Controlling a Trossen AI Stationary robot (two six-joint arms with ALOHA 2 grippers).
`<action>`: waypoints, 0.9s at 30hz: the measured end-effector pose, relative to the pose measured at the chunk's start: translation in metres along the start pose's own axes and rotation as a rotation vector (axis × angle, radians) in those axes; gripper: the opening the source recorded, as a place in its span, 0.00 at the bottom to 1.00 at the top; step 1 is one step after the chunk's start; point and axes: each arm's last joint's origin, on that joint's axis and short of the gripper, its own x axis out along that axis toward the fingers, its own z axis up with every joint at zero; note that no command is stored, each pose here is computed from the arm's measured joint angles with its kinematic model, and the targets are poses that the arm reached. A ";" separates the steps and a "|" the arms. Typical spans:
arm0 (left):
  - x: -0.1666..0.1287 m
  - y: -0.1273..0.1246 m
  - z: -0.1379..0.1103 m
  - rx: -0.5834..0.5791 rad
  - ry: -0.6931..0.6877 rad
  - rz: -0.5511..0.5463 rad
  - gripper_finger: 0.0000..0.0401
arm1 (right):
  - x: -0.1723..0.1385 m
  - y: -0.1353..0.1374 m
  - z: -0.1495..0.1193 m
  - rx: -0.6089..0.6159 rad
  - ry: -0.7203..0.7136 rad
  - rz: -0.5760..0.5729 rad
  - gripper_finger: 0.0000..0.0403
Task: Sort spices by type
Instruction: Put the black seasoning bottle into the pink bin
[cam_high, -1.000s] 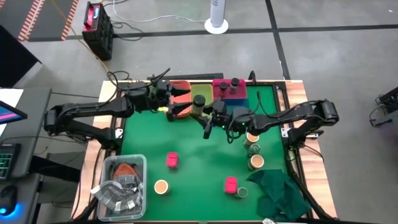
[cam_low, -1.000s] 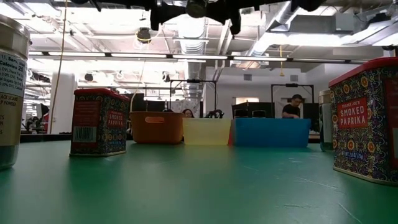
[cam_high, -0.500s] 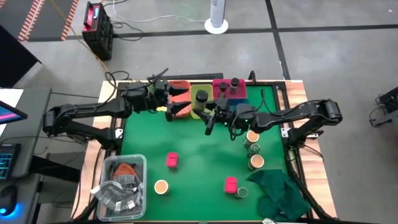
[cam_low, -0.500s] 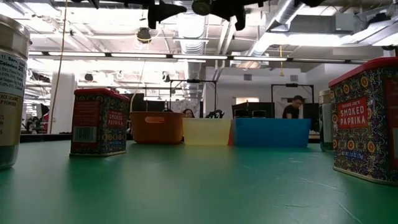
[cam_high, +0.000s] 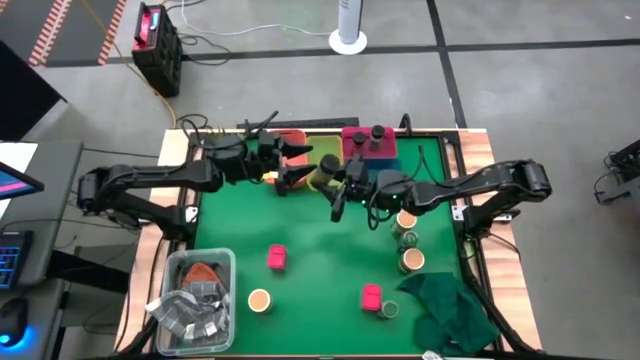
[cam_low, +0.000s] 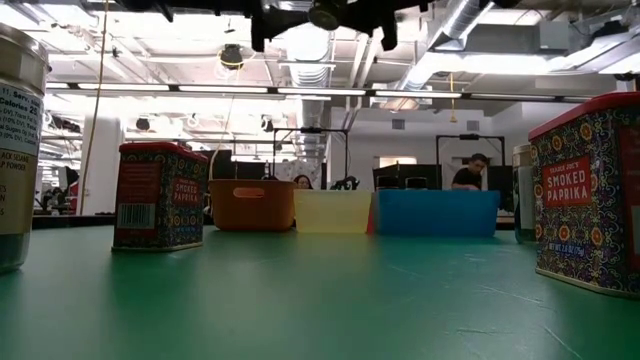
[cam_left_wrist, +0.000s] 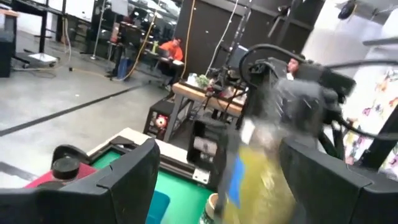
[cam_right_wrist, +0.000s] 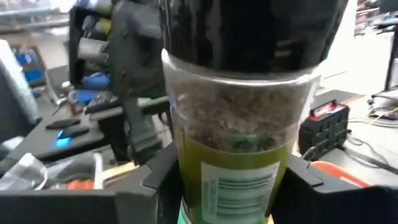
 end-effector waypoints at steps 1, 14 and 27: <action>-0.003 0.000 0.003 0.011 -0.003 0.002 0.79 | -0.001 -0.001 0.004 0.005 -0.018 -0.011 0.51; -0.007 -0.025 -0.016 0.333 0.122 0.080 0.79 | -0.002 -0.026 0.026 0.186 -0.126 -0.122 0.51; 0.012 -0.027 -0.035 0.449 0.094 0.218 0.79 | -0.002 -0.024 0.022 0.190 -0.091 -0.111 0.51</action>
